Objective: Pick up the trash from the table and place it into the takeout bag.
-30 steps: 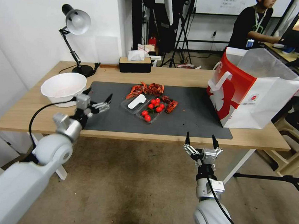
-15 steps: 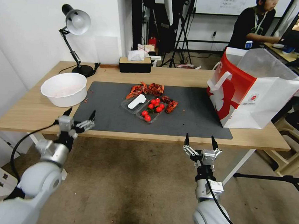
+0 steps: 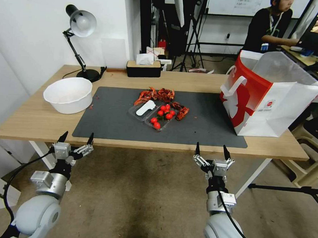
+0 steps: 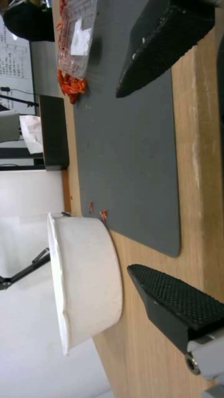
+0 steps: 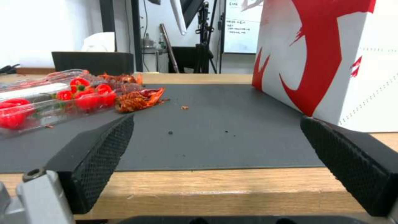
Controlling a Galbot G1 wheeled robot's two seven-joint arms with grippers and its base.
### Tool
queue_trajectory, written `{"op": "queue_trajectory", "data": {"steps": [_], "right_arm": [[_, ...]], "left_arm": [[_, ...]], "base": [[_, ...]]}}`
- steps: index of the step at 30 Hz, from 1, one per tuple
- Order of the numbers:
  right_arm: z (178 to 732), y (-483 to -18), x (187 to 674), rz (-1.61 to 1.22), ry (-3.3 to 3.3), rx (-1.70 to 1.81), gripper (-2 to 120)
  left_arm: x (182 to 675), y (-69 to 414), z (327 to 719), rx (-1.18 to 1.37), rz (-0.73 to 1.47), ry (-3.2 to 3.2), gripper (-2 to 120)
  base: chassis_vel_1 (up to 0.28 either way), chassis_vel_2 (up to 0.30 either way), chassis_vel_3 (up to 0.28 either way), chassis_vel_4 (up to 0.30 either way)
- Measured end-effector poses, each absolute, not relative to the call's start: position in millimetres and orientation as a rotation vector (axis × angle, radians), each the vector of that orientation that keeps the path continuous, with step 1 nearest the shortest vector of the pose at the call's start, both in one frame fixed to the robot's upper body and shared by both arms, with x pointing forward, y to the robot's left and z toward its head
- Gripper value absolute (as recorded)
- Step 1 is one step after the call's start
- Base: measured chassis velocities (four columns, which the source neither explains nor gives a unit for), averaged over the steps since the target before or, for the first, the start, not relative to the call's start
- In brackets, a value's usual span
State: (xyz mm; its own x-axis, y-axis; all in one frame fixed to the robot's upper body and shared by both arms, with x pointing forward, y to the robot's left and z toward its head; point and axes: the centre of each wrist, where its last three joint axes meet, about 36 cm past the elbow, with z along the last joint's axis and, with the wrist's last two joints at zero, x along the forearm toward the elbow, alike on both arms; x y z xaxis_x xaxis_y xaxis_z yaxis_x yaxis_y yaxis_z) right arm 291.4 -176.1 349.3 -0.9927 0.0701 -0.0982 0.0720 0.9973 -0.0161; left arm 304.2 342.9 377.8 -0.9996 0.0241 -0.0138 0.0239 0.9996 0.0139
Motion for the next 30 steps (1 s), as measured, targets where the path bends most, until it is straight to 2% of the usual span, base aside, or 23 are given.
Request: {"op": "queue_trajectory", "data": {"steps": [30], "right_arm": [[347.6,-174.5,287.2,-0.032,3.049,0.113,100]], "left_arm": [[307.7,340.3,368.5,0.118,0.051,3.082,100]], "base": [[0.0,0.0,0.0,0.0]]}}
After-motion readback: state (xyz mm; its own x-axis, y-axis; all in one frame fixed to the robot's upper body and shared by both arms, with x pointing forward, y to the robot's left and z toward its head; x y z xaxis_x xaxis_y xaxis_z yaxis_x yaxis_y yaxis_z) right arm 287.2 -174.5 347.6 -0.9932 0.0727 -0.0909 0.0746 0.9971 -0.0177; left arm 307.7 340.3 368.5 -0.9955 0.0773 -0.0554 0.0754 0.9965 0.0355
